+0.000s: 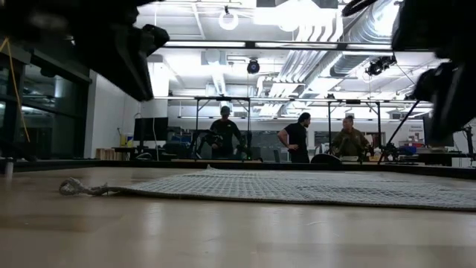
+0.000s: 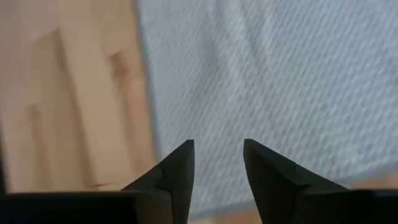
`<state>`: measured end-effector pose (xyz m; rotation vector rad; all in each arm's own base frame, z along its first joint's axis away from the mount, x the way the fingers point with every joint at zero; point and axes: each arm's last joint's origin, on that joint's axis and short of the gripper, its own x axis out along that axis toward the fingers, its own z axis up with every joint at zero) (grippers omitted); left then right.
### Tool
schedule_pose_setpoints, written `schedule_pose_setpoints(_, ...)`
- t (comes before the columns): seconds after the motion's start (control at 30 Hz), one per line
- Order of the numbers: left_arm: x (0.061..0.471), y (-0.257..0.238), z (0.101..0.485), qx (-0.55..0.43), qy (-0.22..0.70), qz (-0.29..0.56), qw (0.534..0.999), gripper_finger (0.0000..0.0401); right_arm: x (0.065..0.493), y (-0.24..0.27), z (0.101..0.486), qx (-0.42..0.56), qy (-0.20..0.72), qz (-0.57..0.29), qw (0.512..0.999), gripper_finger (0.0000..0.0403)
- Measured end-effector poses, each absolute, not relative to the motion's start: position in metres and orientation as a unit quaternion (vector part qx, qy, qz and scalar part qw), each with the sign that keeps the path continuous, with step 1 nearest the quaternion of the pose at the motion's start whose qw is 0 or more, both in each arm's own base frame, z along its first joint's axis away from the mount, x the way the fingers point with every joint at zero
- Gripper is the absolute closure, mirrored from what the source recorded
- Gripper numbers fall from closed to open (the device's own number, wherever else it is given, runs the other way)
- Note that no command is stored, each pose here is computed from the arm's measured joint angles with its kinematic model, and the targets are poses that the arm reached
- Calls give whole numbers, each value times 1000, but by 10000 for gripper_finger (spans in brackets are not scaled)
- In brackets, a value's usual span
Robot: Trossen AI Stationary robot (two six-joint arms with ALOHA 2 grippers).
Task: Fold microfiber towels
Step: Fold the gray towel on the table
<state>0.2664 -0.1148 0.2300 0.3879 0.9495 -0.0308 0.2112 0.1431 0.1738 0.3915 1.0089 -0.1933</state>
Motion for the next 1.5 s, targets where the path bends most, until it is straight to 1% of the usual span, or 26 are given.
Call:
schedule_pose_setpoints(0.2, 277, -116, 207, 274, 478, -10, 835, 354, 219, 128, 172, 135, 470, -118, 865, 277)
schedule_pose_setpoints(0.33, 285, -106, 192, 280, 506, 3, 816, 354, 221, 118, 171, 123, 481, -134, 858, 277)
schedule_pose_setpoints(0.47, 291, -86, 181, 268, 523, 19, 809, 354, 223, 108, 170, 124, 491, -155, 848, 277)
schedule_pose_setpoints(0.67, 296, -56, 176, 217, 507, -5, 834, 354, 223, 97, 168, 125, 507, -176, 835, 277)
schedule_pose_setpoints(1.1, 307, -5, 179, 181, 480, -56, 857, 354, 233, 65, 168, 119, 514, -210, 823, 277)
schedule_pose_setpoints(1.5, 309, 31, 181, 118, 452, -100, 878, 354, 239, 41, 167, 135, 539, -193, 809, 277)
